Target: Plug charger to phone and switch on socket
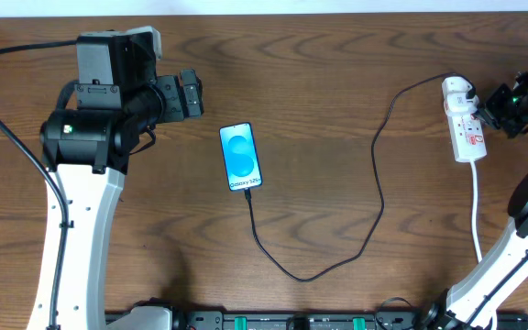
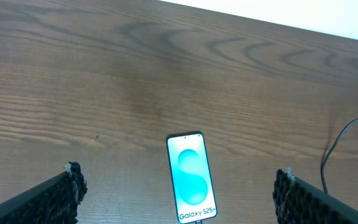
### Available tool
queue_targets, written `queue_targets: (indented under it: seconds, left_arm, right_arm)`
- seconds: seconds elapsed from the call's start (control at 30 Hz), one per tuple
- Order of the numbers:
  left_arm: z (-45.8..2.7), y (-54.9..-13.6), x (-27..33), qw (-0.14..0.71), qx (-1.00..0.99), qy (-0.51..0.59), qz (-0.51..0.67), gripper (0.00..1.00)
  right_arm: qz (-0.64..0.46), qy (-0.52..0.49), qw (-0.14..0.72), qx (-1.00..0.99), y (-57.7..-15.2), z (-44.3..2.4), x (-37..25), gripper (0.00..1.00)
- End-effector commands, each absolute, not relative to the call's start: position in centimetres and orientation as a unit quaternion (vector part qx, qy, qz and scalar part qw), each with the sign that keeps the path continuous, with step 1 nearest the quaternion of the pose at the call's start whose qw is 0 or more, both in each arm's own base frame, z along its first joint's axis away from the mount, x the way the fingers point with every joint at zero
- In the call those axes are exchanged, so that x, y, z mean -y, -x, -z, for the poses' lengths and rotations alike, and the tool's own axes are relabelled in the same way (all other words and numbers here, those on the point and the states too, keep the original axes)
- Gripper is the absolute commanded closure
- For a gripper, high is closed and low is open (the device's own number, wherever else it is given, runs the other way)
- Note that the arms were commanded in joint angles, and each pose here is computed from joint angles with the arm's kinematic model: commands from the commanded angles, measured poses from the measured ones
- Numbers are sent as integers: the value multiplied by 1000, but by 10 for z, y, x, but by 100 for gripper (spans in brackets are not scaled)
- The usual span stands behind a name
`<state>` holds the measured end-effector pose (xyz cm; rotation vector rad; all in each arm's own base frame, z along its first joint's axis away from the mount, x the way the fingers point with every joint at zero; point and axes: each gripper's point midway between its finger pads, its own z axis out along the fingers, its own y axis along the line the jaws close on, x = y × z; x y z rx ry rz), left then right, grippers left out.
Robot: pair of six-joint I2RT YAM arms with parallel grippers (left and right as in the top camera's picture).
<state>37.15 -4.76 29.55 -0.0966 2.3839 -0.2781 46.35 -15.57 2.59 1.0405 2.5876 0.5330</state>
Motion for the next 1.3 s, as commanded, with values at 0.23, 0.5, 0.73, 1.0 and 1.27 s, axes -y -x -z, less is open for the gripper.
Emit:
queue_targets:
  seconds: [0.23, 0.5, 0.73, 1.0, 1.27]
  left_arm:
    - [-300, -370, 45, 367, -923, 40, 104, 2]
    - [-300, -370, 45, 367, -923, 40, 104, 2]
    - [-300, -370, 45, 367, -923, 40, 104, 2]
    - [-300, -370, 45, 367, -923, 40, 104, 2]
    - [-300, -370, 45, 367, -923, 40, 104, 2]
  right_arm:
    - [-222, -346, 98, -906, -458, -10, 104, 99]
    - [-223, -347, 93, -906, -454, -5, 102, 99]
    - [-224, -350, 85, -905, -448, 5, 100, 99]
    - [-223, -352, 76, -906, -441, 12, 97, 99]
    - [-191, -357, 84, -910, -440, 16, 109, 99]
